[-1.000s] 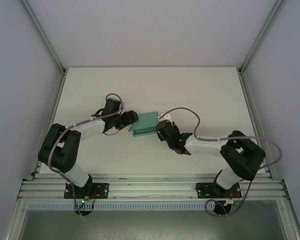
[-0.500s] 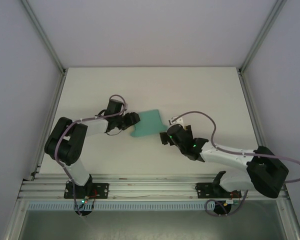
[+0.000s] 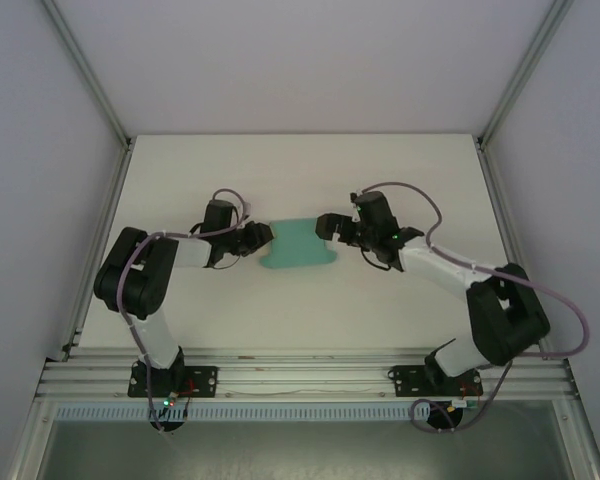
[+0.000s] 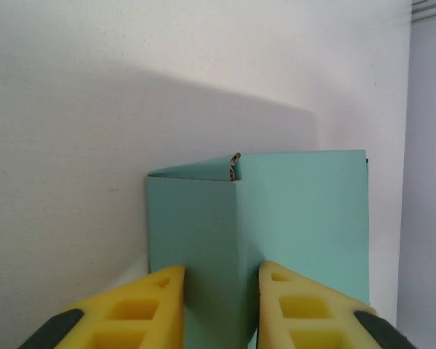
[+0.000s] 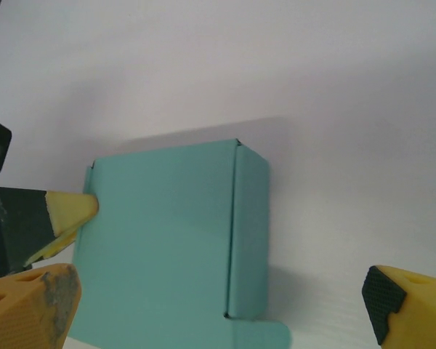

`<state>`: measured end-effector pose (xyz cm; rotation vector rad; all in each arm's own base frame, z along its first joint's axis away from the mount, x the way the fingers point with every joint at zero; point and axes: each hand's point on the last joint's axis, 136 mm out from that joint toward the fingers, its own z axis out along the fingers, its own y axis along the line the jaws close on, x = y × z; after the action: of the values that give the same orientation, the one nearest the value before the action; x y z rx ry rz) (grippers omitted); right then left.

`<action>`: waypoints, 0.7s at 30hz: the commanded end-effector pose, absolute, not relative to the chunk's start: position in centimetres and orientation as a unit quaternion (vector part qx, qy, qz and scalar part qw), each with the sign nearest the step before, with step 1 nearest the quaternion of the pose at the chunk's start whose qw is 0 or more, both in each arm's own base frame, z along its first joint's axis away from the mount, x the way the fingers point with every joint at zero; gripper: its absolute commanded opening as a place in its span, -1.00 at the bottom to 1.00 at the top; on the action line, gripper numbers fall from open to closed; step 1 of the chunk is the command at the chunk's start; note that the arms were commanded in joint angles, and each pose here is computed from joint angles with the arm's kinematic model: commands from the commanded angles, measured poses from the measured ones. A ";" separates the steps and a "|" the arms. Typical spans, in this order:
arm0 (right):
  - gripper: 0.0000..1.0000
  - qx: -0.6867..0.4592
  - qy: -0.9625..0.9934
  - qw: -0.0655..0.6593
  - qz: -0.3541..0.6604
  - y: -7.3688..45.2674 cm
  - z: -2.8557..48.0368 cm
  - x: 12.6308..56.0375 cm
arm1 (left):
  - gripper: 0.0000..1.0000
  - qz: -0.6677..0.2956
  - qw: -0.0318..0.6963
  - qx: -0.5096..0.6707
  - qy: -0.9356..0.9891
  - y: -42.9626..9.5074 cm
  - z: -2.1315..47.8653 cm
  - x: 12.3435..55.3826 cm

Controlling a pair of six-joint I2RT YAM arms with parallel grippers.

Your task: Assemble paper box

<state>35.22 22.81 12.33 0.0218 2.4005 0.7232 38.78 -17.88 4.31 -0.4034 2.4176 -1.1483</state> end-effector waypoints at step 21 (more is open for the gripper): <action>0.76 0.011 0.879 0.151 0.452 29.4 9.3 36.2 | -0.66 -0.424 0.181 -0.170 0.871 -16.0 1.0 36.6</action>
<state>35.17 28.21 7.14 0.0461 2.6084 1.1670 38.70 -16.73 4.65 -0.3995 2.3435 -1.2412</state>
